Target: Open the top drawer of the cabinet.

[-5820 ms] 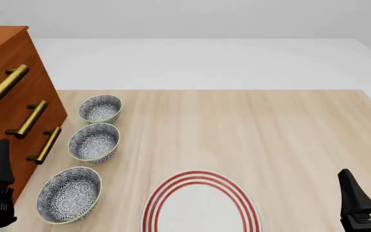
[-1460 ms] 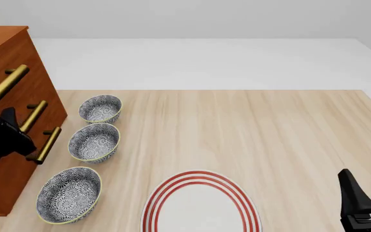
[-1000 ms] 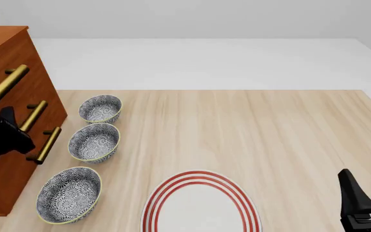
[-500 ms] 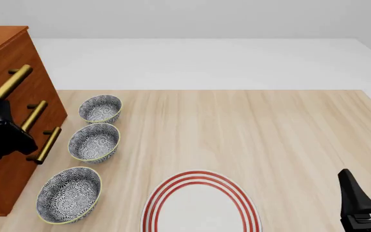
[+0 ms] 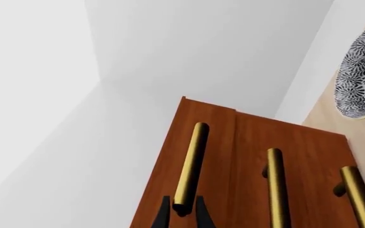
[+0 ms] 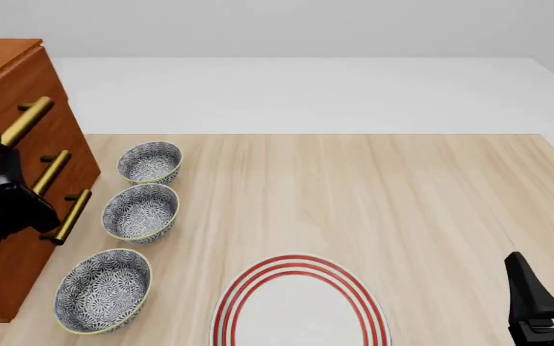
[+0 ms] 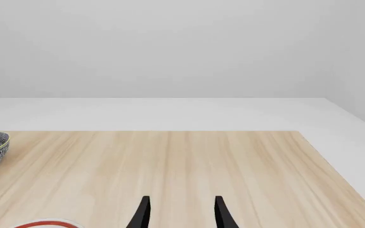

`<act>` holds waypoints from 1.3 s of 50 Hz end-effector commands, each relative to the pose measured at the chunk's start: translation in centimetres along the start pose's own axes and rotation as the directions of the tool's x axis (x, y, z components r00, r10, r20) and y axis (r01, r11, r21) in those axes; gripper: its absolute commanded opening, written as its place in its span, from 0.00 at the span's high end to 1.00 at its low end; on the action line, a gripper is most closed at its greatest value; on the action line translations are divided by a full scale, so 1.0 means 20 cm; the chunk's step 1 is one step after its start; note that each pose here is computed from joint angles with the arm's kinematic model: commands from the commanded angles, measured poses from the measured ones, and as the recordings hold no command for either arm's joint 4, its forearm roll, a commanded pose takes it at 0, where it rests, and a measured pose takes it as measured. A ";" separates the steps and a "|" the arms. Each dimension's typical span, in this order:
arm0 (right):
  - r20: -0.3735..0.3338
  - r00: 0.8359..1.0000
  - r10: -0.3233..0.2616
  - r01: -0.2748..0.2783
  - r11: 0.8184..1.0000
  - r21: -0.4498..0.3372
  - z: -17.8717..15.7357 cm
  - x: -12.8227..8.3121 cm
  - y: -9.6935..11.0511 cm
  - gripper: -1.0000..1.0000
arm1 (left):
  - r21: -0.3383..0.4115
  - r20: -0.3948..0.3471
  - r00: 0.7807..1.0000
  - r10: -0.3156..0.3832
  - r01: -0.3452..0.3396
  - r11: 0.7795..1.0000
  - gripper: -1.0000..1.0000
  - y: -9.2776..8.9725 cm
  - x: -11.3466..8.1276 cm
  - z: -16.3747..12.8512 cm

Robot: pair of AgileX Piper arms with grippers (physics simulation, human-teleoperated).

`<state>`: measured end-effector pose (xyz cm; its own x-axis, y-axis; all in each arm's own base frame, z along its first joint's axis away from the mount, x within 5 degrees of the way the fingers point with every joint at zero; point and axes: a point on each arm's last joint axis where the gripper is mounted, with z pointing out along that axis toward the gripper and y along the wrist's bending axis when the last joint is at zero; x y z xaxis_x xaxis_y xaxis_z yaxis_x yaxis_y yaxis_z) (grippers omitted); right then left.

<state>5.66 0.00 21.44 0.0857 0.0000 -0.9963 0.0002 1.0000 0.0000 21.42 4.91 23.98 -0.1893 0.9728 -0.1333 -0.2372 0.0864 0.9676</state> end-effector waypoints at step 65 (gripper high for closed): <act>0.000 1.000 0.000 0.000 1.000 0.000 0.00 0.00 0.00 0.00 | 0.009 0.080 0.997 0.021 -0.022 1.000 1.00 0.04 -0.09 -0.08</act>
<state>5.66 0.00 21.44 0.0857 0.0000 -0.9963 0.0002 1.0000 0.0000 20.81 2.61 24.39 -0.0979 0.9908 -0.0933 -0.2022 0.0720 0.9767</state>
